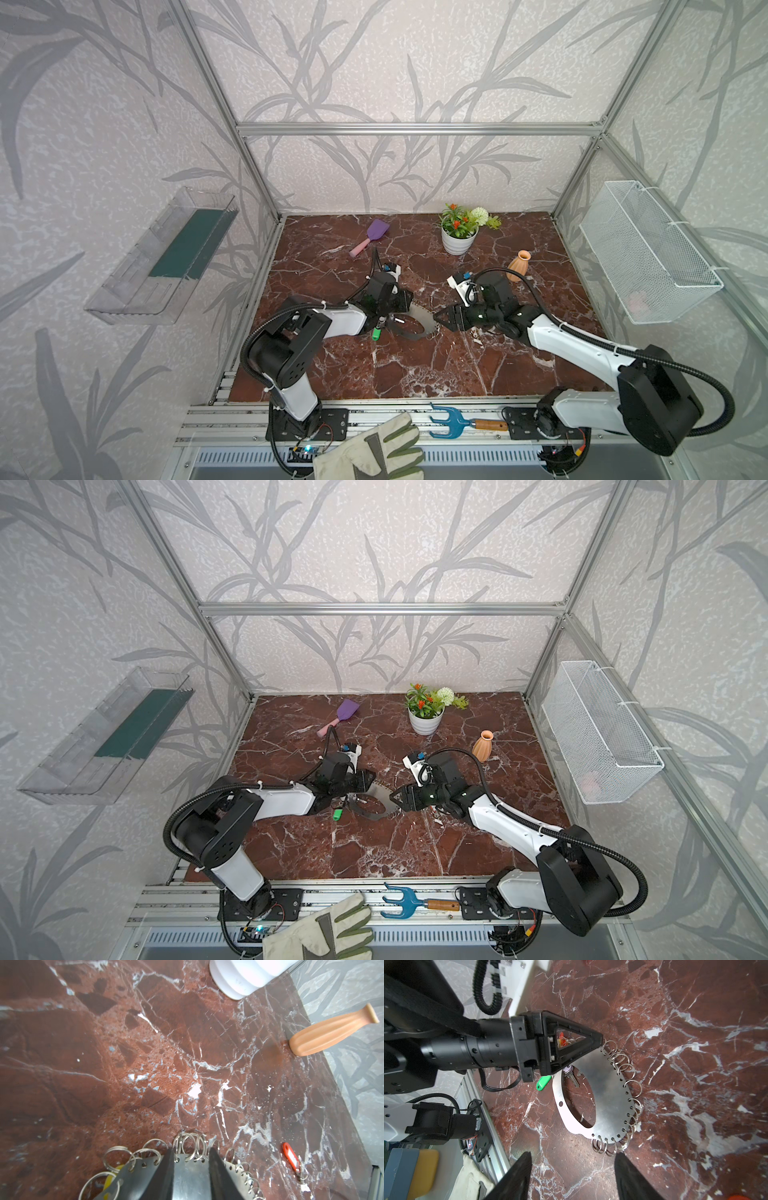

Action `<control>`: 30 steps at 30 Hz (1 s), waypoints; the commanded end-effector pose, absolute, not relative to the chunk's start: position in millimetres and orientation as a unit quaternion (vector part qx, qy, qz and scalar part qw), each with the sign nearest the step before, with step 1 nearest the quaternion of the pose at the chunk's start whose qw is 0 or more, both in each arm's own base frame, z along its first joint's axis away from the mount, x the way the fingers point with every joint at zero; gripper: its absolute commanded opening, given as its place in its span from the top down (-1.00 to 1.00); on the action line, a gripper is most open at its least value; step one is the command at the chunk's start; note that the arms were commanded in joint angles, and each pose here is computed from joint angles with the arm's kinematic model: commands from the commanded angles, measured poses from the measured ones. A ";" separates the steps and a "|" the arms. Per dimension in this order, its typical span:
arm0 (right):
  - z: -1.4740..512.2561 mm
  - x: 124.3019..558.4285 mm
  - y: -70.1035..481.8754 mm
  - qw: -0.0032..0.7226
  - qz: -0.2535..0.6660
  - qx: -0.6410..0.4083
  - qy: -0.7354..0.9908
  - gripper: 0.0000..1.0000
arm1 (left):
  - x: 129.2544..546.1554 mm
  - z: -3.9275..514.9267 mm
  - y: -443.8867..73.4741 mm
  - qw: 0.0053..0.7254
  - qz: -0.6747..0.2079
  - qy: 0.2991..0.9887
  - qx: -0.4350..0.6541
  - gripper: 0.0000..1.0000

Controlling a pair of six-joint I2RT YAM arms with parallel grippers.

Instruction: Put the keys on the keyring

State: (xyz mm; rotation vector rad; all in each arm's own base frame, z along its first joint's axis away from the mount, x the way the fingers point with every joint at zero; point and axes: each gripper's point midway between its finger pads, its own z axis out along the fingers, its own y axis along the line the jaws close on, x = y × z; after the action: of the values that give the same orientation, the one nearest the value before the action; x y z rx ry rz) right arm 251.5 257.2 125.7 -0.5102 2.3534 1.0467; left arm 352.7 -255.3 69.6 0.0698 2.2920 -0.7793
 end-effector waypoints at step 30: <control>34.3 248.7 147.8 0.192 0.193 0.064 0.960 -0.25 | 256.2 189.4 -157.1 0.459 -0.352 0.810 -0.099 -0.98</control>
State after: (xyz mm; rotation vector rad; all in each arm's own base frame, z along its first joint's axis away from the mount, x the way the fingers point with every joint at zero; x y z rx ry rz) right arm 241.0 143.3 30.9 0.1592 2.7250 0.5354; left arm 254.7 -160.5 192.7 -0.2120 1.9865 -0.8786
